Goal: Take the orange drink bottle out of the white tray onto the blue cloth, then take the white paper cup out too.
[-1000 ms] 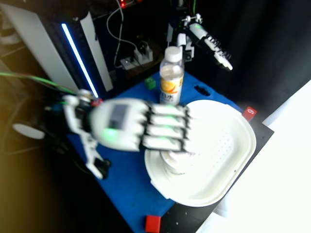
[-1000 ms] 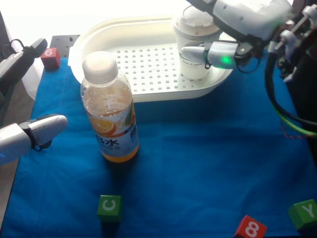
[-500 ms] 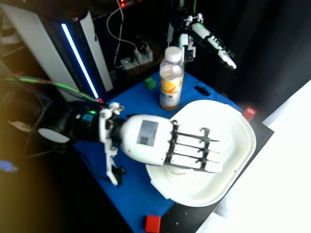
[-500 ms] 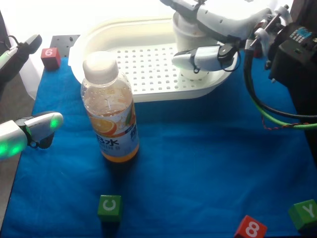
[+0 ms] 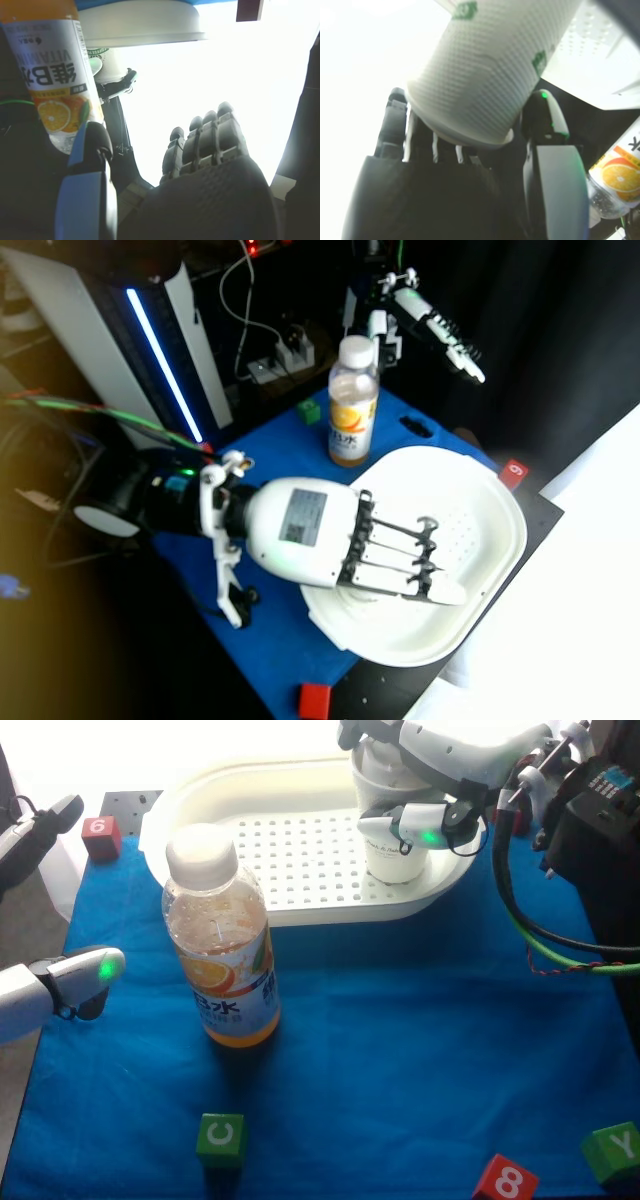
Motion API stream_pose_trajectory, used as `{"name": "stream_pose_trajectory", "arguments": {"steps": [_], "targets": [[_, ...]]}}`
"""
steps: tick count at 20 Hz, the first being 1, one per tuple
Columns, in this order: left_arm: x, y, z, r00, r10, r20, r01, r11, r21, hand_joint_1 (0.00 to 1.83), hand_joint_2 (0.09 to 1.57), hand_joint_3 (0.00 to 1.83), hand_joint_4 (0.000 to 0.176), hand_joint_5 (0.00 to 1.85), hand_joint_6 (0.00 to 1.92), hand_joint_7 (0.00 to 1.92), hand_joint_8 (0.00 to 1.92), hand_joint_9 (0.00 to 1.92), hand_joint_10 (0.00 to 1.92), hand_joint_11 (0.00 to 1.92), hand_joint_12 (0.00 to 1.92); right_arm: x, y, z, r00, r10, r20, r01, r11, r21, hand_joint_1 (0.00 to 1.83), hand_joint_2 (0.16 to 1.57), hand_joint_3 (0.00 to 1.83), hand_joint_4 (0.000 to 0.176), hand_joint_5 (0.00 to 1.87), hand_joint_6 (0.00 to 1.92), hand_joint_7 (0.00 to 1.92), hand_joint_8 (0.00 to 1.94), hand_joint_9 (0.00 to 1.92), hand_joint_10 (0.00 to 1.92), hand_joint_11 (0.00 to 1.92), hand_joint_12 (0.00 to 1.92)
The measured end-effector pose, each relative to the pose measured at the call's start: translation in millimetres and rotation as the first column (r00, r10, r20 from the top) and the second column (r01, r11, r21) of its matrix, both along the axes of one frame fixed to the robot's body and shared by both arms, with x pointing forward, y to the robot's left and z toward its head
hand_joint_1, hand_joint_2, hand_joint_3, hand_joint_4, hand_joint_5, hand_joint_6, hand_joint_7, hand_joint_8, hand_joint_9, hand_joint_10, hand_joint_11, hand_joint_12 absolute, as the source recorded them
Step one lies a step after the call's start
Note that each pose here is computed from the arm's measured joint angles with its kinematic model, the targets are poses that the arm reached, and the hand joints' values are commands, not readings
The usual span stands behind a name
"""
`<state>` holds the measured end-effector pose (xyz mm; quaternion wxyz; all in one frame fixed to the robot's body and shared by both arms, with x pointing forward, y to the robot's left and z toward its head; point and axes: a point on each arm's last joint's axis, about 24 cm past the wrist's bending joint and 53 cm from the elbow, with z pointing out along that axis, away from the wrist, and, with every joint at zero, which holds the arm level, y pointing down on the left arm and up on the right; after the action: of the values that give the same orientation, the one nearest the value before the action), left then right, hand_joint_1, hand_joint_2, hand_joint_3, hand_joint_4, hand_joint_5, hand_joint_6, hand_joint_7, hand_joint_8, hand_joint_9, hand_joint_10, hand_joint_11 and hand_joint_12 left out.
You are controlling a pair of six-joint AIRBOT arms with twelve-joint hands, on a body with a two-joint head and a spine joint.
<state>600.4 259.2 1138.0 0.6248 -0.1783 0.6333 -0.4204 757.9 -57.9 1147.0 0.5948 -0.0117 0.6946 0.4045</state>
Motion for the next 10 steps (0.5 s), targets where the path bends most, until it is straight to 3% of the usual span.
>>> {"name": "stream_pose_trajectory", "arguments": {"steps": [2,4,6,8,9,10], "targets": [[-0.1,-0.2,0.0,1.0,0.0,0.001,0.0,1.0,0.0,0.7,1.11,0.0,0.104,0.06,0.0,0.0,0.0,0.0,0.0,0.04,0.03,-1.9,1.5,-0.9,1.0,0.004,-0.006,-0.004,1.0,0.0,1.02,1.22,0.0,0.0,0.1,1.4,0.21,0.95,0.2,1.26,0.07,1.84],[-0.1,-0.1,-0.8,1.0,0.002,-0.001,-0.002,1.0,-0.004,0.68,1.1,0.0,0.088,0.05,0.0,0.0,0.0,0.0,0.0,0.04,0.04,-2.7,-0.3,0.0,1.0,0.004,-0.007,-0.004,1.0,0.0,1.04,1.22,0.0,0.0,0.09,1.4,0.22,0.94,0.2,1.23,0.06,1.8],[-0.4,-1.1,-2.4,1.0,0.0,-0.005,0.0,1.0,-0.005,0.66,1.09,0.0,0.108,0.04,0.0,0.0,0.0,0.0,0.0,0.03,0.05,-5.5,-3.1,2.9,1.0,0.006,-0.008,-0.006,1.0,-0.001,1.05,1.23,0.0,0.0,0.1,1.27,0.22,0.81,0.24,1.06,0.11,1.69],[-0.4,-0.6,-1.8,1.0,0.002,-0.003,-0.002,1.0,-0.006,0.66,1.09,0.0,0.097,0.04,0.0,0.0,0.0,0.0,0.0,0.01,0.16,-10.1,-4.5,9.8,1.0,0.016,0.0,-0.016,1.0,-0.006,1.0,1.25,0.0,0.0,0.09,1.22,0.23,0.68,0.26,1.06,0.16,1.71],[-0.4,-0.6,-1.8,1.0,0.002,-0.003,-0.002,1.0,-0.006,0.66,1.08,0.0,0.102,0.05,0.01,0.0,0.0,0.0,0.0,0.0,0.18,-13.4,-4.9,17.1,1.0,0.023,0.015,-0.023,1.0,-0.004,1.0,1.24,0.0,0.0,0.12,1.22,0.26,0.65,0.38,1.19,0.39,1.76],[-0.5,-0.9,-1.8,1.0,0.001,-0.002,-0.001,1.0,-0.006,0.68,1.08,0.0,0.093,0.05,0.0,0.0,0.0,0.0,0.0,0.0,0.16,-18.3,-7.4,30.0,0.999,0.028,0.044,-0.029,0.999,0.016,0.96,1.24,0.0,0.0,0.06,1.33,0.12,0.77,0.23,1.56,0.36,1.89]]}}
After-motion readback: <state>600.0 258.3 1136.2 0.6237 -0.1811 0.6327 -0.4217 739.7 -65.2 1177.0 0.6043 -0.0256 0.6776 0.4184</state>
